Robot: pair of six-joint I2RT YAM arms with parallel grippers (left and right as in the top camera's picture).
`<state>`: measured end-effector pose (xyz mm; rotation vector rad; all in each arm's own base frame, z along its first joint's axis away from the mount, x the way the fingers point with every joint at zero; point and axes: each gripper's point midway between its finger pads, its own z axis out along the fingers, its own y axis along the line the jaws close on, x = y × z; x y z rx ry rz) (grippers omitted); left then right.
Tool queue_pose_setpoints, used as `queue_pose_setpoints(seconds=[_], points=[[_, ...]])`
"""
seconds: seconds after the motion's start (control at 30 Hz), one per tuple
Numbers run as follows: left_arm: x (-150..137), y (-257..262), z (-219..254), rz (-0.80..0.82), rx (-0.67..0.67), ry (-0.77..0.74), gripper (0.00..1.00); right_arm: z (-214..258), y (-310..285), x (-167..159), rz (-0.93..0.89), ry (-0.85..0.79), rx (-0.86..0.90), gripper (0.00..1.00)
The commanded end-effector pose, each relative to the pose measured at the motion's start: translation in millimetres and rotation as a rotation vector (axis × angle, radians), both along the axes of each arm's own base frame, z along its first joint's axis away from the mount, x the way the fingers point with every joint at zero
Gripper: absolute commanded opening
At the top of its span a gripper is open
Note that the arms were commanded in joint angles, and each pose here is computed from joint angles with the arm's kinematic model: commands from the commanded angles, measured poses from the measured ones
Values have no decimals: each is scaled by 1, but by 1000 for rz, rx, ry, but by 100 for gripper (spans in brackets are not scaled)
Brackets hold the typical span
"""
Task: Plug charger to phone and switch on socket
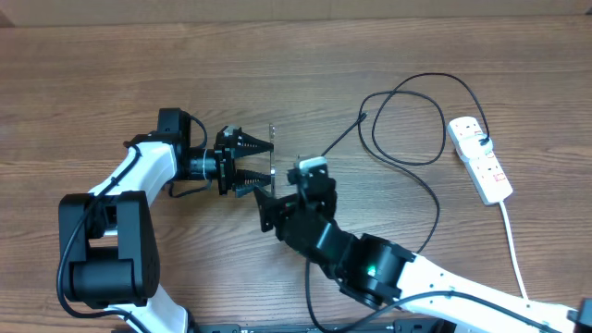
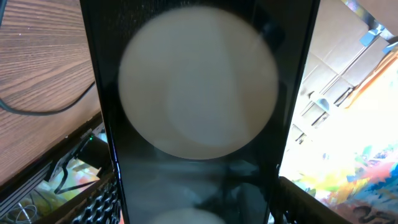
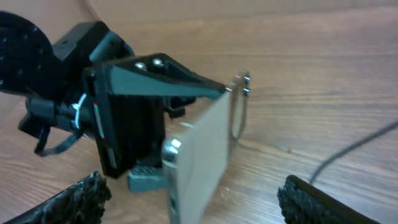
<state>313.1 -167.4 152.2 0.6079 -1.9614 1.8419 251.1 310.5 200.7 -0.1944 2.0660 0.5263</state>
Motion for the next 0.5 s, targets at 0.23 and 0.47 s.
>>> queue_pose_setpoints(seconds=[0.23, 0.47], points=[[-1, -2, 3, -9, -27, 4, 23, -19, 11, 16, 17, -91, -171, 75], [0, -2, 0, -8, -9, 4, 23, -9, 20, 18, 52, -142, -166, 64]])
